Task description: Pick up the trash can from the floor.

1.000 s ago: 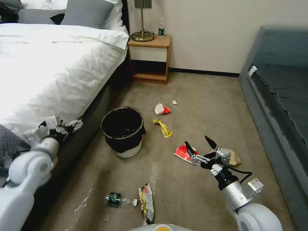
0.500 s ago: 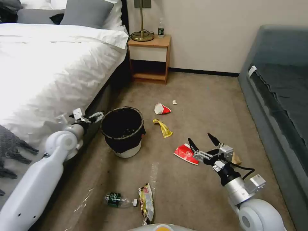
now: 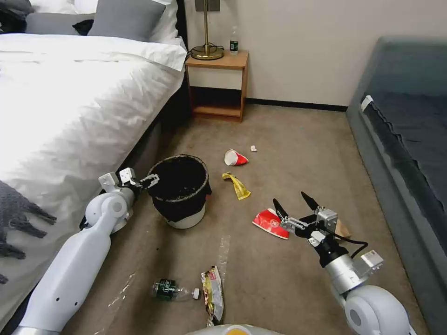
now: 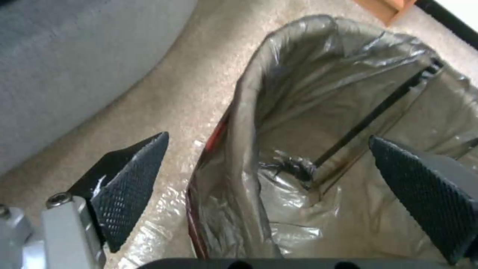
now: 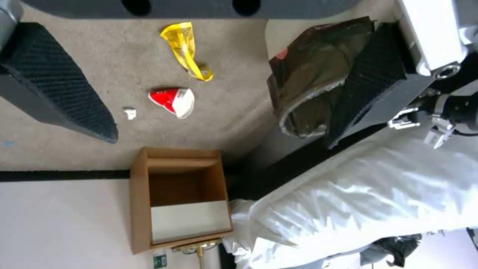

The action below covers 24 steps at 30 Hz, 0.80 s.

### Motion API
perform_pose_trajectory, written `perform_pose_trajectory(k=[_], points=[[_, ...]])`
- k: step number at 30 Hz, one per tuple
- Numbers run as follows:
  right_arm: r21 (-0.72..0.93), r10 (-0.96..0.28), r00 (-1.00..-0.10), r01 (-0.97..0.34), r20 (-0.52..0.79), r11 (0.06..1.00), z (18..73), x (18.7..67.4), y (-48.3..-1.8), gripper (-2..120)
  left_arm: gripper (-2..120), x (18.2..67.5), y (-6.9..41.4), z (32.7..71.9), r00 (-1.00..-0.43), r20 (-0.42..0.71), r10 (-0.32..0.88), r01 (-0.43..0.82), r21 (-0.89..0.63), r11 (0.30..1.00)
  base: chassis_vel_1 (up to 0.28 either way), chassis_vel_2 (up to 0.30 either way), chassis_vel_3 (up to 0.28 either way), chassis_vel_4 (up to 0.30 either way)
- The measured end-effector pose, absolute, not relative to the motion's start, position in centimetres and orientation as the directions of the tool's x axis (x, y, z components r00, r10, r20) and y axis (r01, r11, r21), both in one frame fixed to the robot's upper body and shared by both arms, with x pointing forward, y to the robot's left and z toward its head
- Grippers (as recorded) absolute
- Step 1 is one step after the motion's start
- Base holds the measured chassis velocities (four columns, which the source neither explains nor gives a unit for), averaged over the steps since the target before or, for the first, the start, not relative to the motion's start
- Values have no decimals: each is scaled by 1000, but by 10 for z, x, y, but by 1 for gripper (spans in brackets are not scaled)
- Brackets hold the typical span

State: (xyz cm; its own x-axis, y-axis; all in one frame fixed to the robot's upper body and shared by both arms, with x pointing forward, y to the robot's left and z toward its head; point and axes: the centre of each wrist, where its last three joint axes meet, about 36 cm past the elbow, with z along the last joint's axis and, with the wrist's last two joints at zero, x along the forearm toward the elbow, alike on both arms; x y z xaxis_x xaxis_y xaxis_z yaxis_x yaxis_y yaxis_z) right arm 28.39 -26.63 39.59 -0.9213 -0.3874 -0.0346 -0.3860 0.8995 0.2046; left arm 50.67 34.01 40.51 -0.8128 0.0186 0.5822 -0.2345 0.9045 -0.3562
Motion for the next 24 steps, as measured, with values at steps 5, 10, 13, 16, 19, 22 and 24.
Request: perform_pose_trajectory(k=[5,10,13,16,19,22,24], points=[[206,-386,-922,-384,-32,900,394,284,-266,100,96,508,338,400,-807,590,8,-244,-347,906,0,0,0,0],[207,-386,-922,-384,-33,900,394,284,-266,100,85,509,339,395,-802,597,-1,-255,-341,905,0,0,0,0],[204,-389,-921,-387,-33,899,395,285,-267,100,76,512,337,390,-801,599,-2,-263,-348,900,0,0,0,0],[202,-392,-920,-389,-30,899,395,285,-268,100,67,516,332,387,-800,600,3,-267,-360,894,0,0,0,0],[199,-392,-919,-390,-32,899,396,286,-269,100,57,517,328,385,-799,602,8,-264,-362,894,0,0,0,0],[199,-388,-921,-388,-42,900,399,293,-267,100,43,519,324,383,-796,605,8,-259,-353,899,0,0,0,0],[207,-383,-923,-384,-49,900,400,296,-264,100,34,522,320,382,-795,606,10,-257,-353,900,0,0,0,0]])
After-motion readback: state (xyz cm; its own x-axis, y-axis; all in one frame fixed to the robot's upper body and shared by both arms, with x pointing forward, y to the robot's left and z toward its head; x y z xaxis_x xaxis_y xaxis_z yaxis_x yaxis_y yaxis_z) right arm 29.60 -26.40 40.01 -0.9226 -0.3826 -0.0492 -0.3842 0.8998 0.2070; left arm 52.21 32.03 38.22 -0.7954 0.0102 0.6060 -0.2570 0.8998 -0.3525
